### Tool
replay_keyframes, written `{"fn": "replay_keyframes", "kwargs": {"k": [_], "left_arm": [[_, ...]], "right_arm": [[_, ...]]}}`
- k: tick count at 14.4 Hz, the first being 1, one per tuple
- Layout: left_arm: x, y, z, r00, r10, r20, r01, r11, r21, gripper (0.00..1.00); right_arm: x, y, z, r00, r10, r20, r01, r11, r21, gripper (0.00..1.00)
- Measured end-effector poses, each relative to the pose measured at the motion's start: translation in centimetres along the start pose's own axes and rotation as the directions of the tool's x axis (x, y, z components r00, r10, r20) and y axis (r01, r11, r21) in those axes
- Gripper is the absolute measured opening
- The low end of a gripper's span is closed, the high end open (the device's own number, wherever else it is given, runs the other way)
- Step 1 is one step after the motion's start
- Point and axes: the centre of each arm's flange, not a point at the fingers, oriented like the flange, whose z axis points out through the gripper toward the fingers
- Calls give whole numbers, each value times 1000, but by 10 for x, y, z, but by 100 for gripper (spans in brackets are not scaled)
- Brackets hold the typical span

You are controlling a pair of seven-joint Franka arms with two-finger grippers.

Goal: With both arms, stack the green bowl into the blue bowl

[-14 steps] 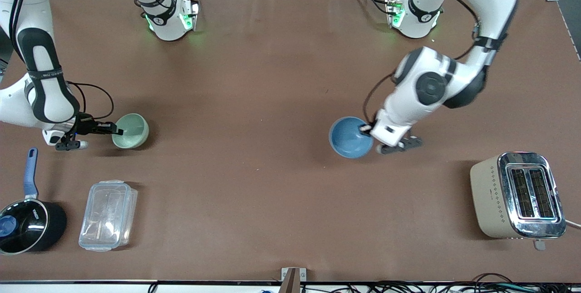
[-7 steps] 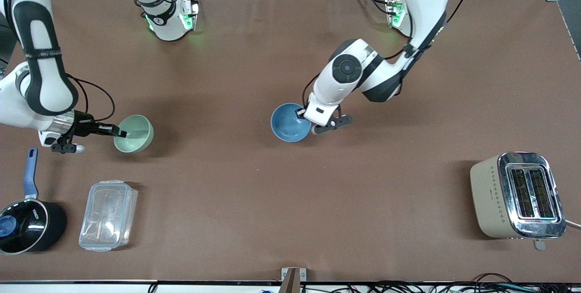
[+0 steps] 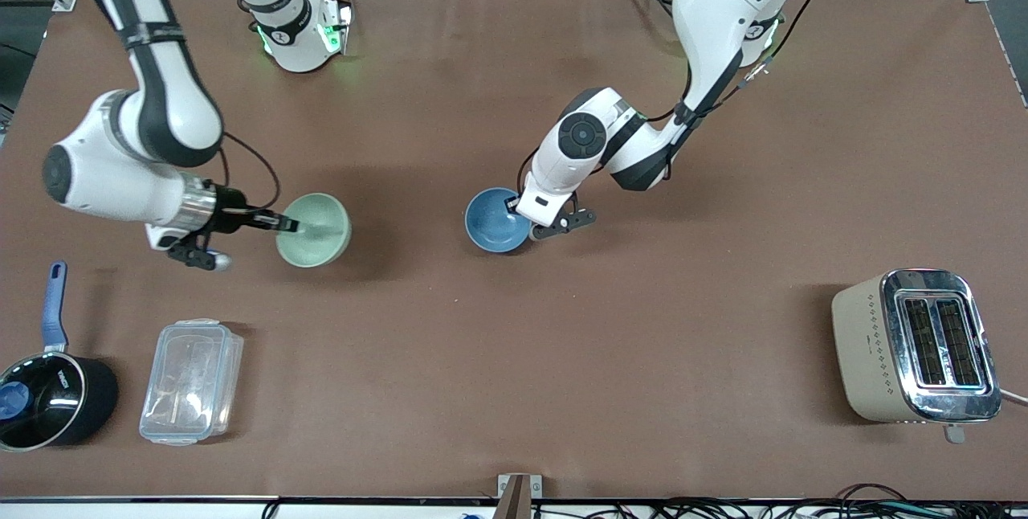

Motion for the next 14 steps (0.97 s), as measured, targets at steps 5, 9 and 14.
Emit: {"fn": "replay_keyframes", "kwargs": {"k": [5,9,14], "left_arm": [[19,13,-37,999,-12,-52,10,999,-43,54],[82,-4,-173,995,-16,-97,23,998,65,92],[135,-52,-328,992,11,-125,9,987,159,100]], "right_arm": [[-61,-114,42,999,21,-45,-20,999,25,4],[-118,-176,71,999,14,-46,-12,999,49,4],[-122,-180,117,998,13,-66,-8,997,73,4]]}}
